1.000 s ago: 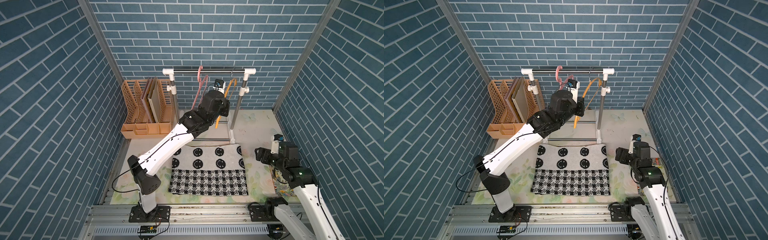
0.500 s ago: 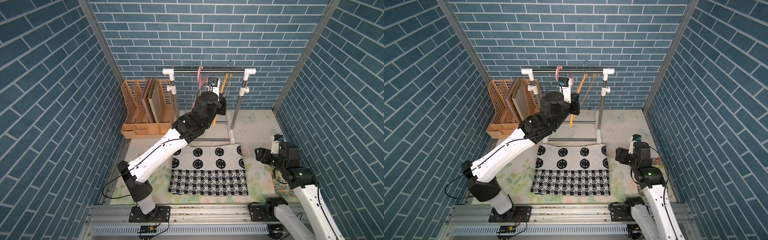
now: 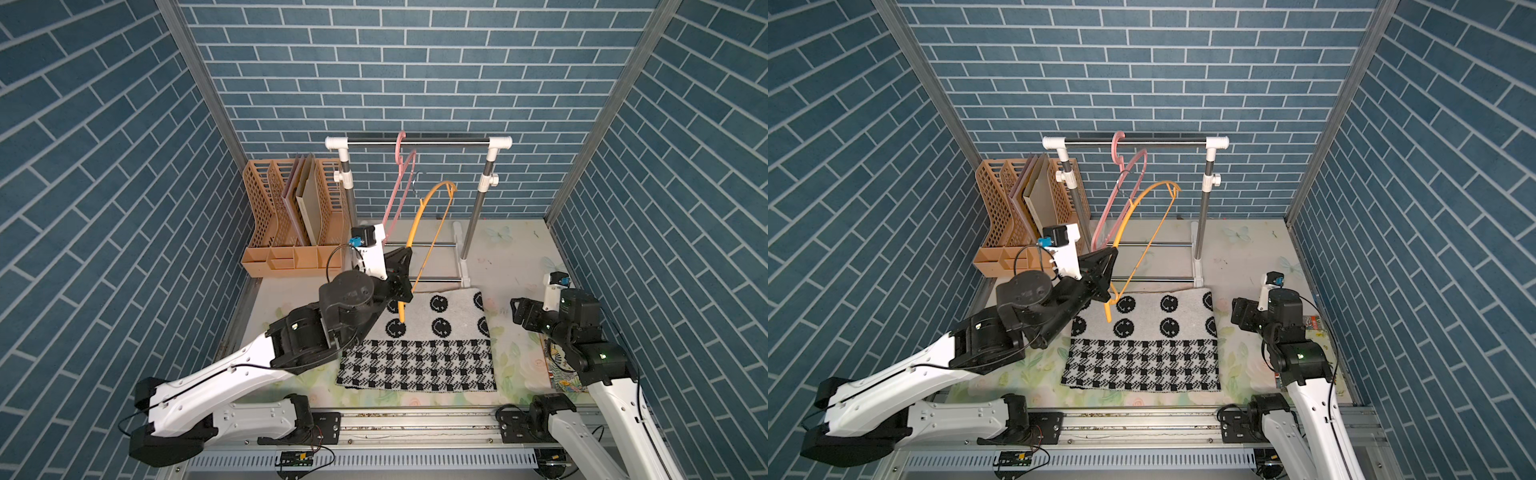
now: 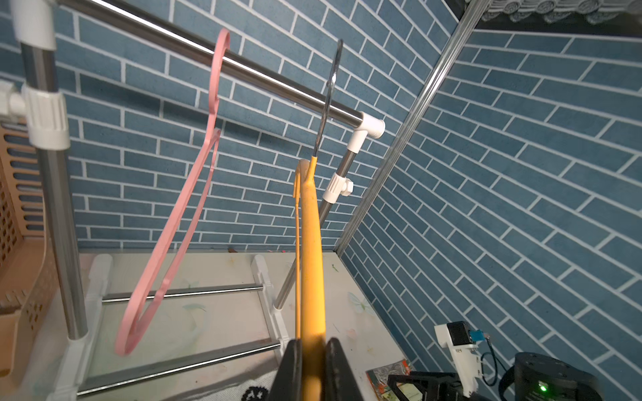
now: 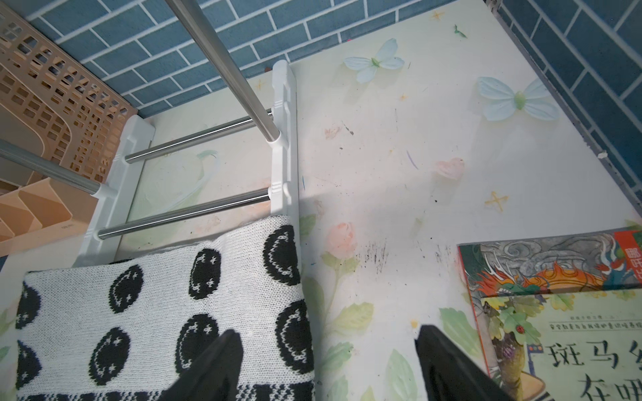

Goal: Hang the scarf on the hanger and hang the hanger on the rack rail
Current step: Pick up the hanger from the clothesline, then hang the scarf on the hanger.

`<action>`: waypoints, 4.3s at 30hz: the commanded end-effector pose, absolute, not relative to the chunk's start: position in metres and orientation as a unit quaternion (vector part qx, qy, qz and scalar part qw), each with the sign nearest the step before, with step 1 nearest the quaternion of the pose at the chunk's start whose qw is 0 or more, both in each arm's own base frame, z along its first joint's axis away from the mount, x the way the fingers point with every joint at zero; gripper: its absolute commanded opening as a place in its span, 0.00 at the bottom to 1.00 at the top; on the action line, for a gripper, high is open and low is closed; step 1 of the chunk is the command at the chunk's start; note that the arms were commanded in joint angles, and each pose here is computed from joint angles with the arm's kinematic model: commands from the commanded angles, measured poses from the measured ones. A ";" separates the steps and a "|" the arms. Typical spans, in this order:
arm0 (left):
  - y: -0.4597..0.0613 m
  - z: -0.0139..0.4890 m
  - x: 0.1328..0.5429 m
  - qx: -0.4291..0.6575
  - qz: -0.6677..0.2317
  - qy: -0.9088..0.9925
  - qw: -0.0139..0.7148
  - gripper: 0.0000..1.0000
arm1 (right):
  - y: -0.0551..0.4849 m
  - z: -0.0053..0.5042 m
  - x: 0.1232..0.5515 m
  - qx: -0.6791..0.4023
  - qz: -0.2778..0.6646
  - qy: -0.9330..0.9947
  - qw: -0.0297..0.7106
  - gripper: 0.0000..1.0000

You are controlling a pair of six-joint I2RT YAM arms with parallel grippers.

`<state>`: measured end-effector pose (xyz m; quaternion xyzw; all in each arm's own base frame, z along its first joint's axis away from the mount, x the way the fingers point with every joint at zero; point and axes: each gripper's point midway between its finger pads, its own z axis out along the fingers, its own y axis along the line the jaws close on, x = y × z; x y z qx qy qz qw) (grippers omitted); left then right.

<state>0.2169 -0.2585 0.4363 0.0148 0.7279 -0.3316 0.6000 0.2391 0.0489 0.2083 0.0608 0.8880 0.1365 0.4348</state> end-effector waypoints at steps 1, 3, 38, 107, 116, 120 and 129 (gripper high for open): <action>-0.254 0.403 0.211 -0.057 -0.366 0.734 0.570 0.00 | 0.055 0.215 0.239 0.070 0.165 0.874 0.451 0.83; -0.255 0.380 0.207 -0.069 -0.378 0.736 0.557 0.00 | 0.056 0.216 0.238 0.071 0.171 0.872 0.452 0.83; -0.230 0.127 0.146 -0.251 -0.317 0.763 0.504 0.00 | 0.079 0.167 0.214 0.128 0.271 0.875 0.380 0.72; -0.297 0.102 0.131 -0.160 -0.320 0.797 0.487 0.00 | 0.214 0.161 0.211 -0.012 0.512 0.835 0.203 0.00; -0.295 0.103 0.133 -0.163 -0.319 0.795 0.489 0.00 | 0.294 0.153 0.200 -0.095 0.517 0.839 0.141 0.00; -0.295 0.103 0.134 -0.163 -0.319 0.795 0.489 0.00 | 0.321 0.139 0.195 -0.119 0.512 0.842 0.121 0.00; -0.293 0.103 0.133 -0.162 -0.320 0.797 0.486 0.00 | 0.329 0.096 0.213 -0.097 0.469 0.869 0.126 0.00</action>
